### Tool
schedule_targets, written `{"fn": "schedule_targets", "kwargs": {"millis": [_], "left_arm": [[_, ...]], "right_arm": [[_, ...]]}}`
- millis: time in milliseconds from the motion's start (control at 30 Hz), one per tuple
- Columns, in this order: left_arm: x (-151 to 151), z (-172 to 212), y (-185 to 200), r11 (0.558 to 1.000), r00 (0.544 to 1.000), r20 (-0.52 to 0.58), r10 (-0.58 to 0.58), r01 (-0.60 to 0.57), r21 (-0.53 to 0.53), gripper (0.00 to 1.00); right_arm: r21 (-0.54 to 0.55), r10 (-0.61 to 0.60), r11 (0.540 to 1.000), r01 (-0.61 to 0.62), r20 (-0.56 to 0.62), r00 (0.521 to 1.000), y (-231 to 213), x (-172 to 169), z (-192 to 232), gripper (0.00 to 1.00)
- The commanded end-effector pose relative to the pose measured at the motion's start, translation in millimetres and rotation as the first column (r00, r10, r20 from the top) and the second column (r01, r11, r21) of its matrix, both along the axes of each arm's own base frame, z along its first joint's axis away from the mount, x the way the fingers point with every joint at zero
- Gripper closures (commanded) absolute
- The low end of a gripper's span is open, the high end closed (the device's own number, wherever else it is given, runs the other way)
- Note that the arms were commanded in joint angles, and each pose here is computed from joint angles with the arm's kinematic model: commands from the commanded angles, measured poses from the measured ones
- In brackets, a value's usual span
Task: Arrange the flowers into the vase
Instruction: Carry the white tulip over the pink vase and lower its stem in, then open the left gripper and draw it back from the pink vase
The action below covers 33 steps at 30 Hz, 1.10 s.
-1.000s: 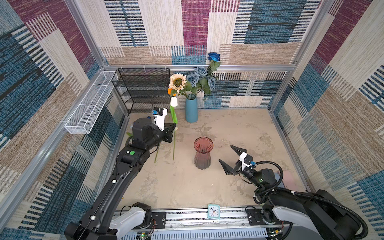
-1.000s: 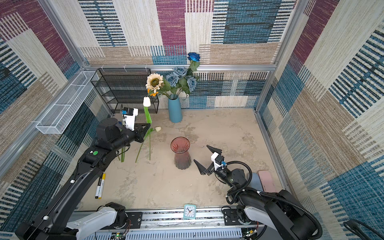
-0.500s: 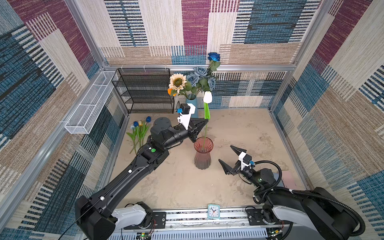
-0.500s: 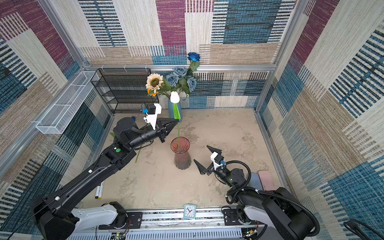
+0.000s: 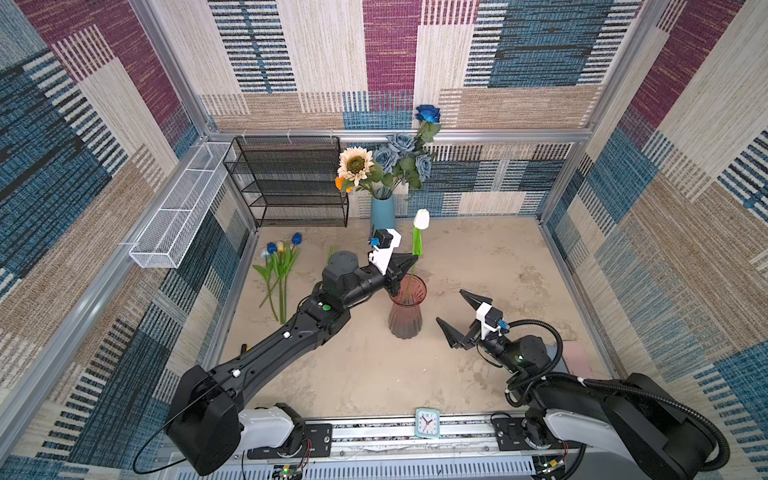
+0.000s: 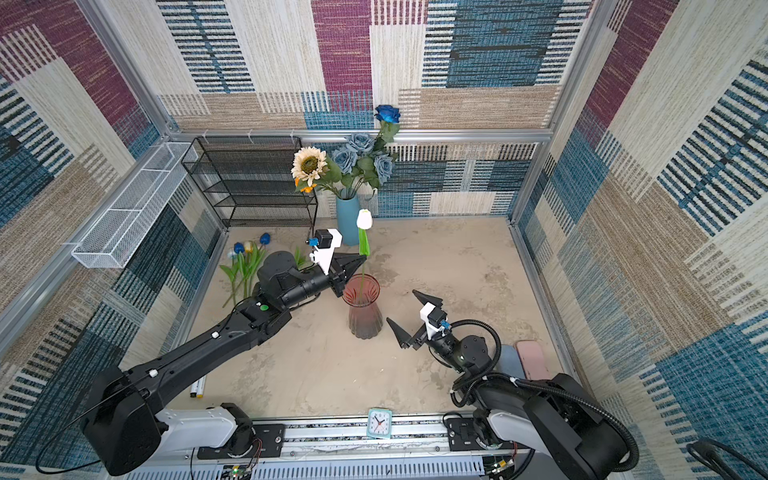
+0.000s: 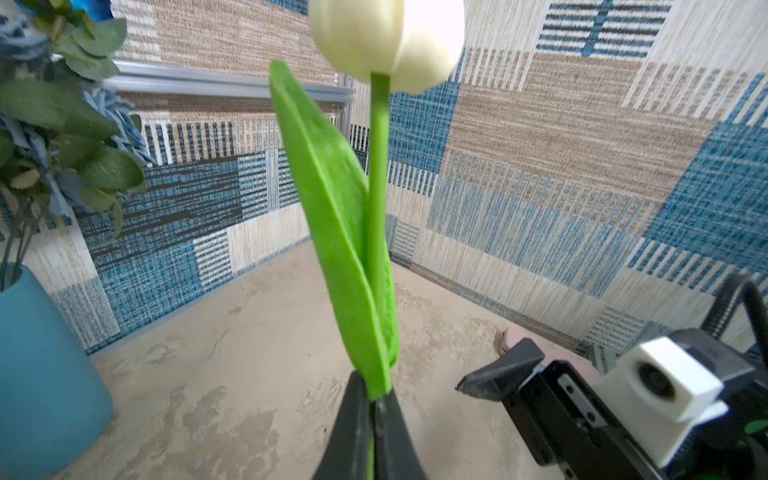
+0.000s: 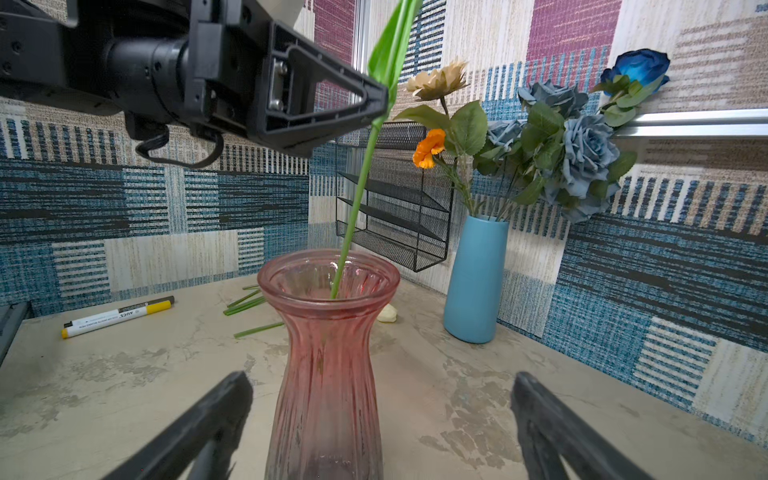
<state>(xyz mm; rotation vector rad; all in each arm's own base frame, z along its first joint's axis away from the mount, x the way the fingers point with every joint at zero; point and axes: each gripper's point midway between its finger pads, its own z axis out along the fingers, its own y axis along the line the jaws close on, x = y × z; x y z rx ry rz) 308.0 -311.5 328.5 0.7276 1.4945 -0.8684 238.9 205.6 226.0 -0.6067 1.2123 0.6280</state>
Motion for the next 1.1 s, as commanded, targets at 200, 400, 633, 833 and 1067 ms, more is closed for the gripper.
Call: {"fn": "schedule_targets", "kwargs": {"millis": [200, 400, 633, 833, 1067], "left_arm": [[-1, -44, 5, 0.990, 0.999, 0.038, 0.020, -0.025, 0.139, 0.78], [7, -56, 16, 0.974, 0.995, 0.030, 0.098, -0.102, 0.203, 0.59], [2, -63, 28, 0.950, 0.993, 0.038, 0.116, -0.122, 0.286, 0.40], [-8, -79, 25, 0.899, 0.999, -0.032, 0.019, -0.003, 0.438, 0.46], [-13, -77, 20, 0.871, 0.996, -0.088, -0.024, 0.064, 0.488, 0.42]], "right_arm": [[-0.008, 0.019, 1.000, -0.019, -0.005, 1.000, 7, 4, 0, 0.00], [-0.009, 0.023, 1.000, -0.023, -0.012, 1.000, 8, 5, -1, 0.00], [-0.007, 0.020, 1.000, -0.020, -0.010, 1.000, 7, 5, -1, 0.00], [-0.007, 0.021, 1.000, -0.021, -0.010, 1.000, 8, 5, 0, 0.00], [-0.008, 0.025, 1.000, -0.025, -0.014, 1.000, 8, 5, -1, 0.00]]}}
